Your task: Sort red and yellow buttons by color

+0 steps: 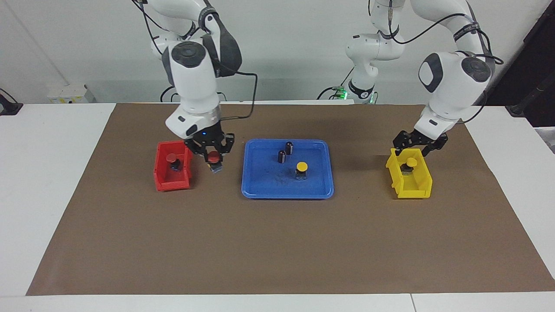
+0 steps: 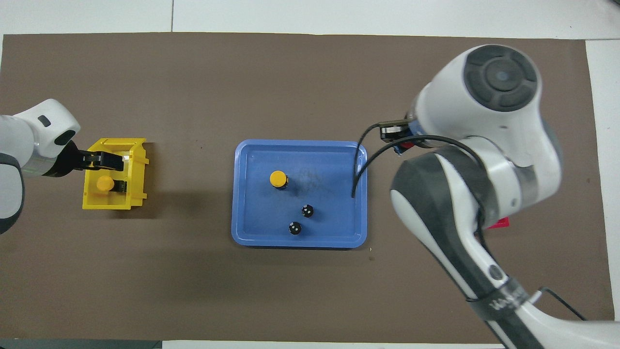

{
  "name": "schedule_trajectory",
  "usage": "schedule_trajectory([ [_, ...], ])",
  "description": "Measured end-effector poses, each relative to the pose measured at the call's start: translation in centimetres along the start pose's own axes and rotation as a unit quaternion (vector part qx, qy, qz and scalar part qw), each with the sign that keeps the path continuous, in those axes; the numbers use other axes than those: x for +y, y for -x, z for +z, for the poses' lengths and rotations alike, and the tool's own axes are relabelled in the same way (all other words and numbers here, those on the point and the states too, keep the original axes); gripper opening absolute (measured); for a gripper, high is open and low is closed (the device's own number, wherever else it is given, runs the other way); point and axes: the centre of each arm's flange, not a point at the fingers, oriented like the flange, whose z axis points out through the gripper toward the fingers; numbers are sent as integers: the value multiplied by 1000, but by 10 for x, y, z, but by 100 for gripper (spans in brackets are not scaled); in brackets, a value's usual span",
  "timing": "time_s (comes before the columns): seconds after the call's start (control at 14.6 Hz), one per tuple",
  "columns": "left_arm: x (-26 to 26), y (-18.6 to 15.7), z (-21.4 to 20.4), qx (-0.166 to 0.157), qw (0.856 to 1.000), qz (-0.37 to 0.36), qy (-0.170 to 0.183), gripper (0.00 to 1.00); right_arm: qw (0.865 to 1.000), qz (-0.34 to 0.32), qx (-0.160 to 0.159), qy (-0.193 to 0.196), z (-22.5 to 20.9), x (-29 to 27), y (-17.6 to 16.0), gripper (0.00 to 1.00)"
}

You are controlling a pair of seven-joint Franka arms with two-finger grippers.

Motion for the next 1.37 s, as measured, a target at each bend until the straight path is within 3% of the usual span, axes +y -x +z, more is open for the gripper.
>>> schedule_trajectory([
  [0.21,127,27,12,18,999,-29,11,100,1000,-21,-16,-1,20,75,17,41],
  [0.48,215,32,44,21,999,-45,22,99,1000,0,8,-29,64,104,37,41],
  [0.75,237,25,91,23,999,-43,24,97,999,-2,30,-26,107,97,55,41],
  [1.03,236,23,100,21,999,-45,22,94,999,-9,37,-24,126,97,64,41],
  [1.23,236,24,103,18,998,-51,19,87,999,-8,43,-23,139,97,68,41],
  [1.37,236,26,107,15,998,-54,18,82,999,-12,40,-24,141,97,70,55],
])
